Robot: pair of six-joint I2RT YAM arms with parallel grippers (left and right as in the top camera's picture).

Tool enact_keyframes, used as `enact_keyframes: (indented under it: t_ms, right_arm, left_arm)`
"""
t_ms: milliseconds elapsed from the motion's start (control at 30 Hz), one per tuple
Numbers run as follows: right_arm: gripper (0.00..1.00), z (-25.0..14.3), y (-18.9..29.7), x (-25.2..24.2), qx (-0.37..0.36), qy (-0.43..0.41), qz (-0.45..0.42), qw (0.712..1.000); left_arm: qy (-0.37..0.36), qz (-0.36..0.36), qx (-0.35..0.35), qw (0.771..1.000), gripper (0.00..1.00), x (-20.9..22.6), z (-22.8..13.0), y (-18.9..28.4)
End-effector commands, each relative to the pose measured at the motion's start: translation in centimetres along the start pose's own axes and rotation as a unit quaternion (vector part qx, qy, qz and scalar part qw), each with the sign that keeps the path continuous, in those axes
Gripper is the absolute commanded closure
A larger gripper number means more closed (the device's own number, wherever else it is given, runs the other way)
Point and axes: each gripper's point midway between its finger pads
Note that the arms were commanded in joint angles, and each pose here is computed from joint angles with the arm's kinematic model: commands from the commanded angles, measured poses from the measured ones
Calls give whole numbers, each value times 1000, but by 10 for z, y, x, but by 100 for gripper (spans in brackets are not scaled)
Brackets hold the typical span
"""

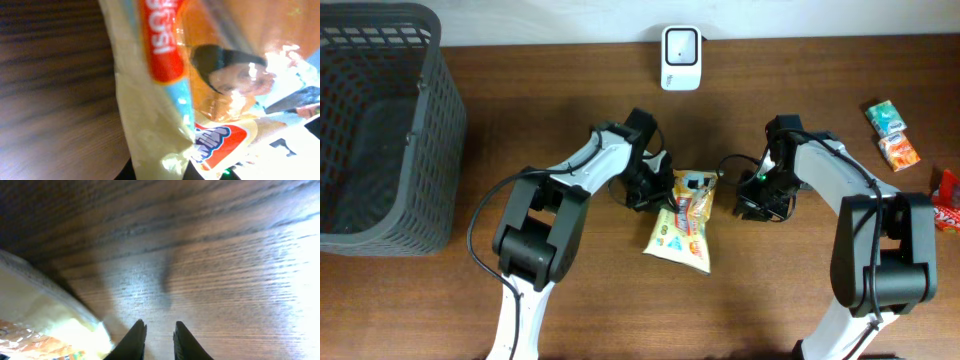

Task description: Scan the item barcode

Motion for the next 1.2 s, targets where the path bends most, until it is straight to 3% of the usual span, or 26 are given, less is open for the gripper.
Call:
enact_keyframes:
  t_ms: [0, 100, 200, 300, 467, 533, 600, 767, 1067, 1167]
  right_arm:
    - [72, 12, 7, -3, -27, 8, -15, 999]
    - [48, 15, 7, -2, -33, 11, -15, 999]
    - [46, 16, 7, -2, -35, 12, -16, 999]
    - [46, 14, 7, -3, -32, 11, -17, 999]
    - [46, -2, 19, -30, -3, -5, -99, 995]
    - [46, -9, 35, -44, 10, -10, -153, 988]
    - [46, -16, 57, -52, 25, -12, -195, 980]
    - [46, -12, 87, -40, -6, -7, -187, 982]
    - [43, -30, 188, -7, -140, 29, -144, 979]
    - [43, -44, 203, -6, -159, 32, -137, 977]
  left_arm:
    - [-26, 183, -139, 973, 100, 24, 38, 64]
    - [-33, 258, -223, 940, 100, 18, 46, 129]
    - [-29, 349, -318, 881, 100, 20, 48, 201]
    - [-15, 448, -397, 801, 100, 30, 41, 271]
    - [-3, 538, -424, 729, 100, 47, 36, 305]
    - [-2, 554, -427, 715, 100, 50, 38, 307]
    - [-5, 558, -418, 717, 100, 54, 41, 298]
    - [-29, 581, -374, 722, 100, 62, 45, 260]
    - [-107, 546, -310, 771, 100, 31, 47, 147]
    - [-126, 513, -299, 795, 94, 15, 40, 122]
Point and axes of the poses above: each gripper's point midway between its finger pads, its own y axis back along the fingers, its own x axis along the line the jaws close on, z = x × y, and after that the axes turned 6 degrees about y, right-handed
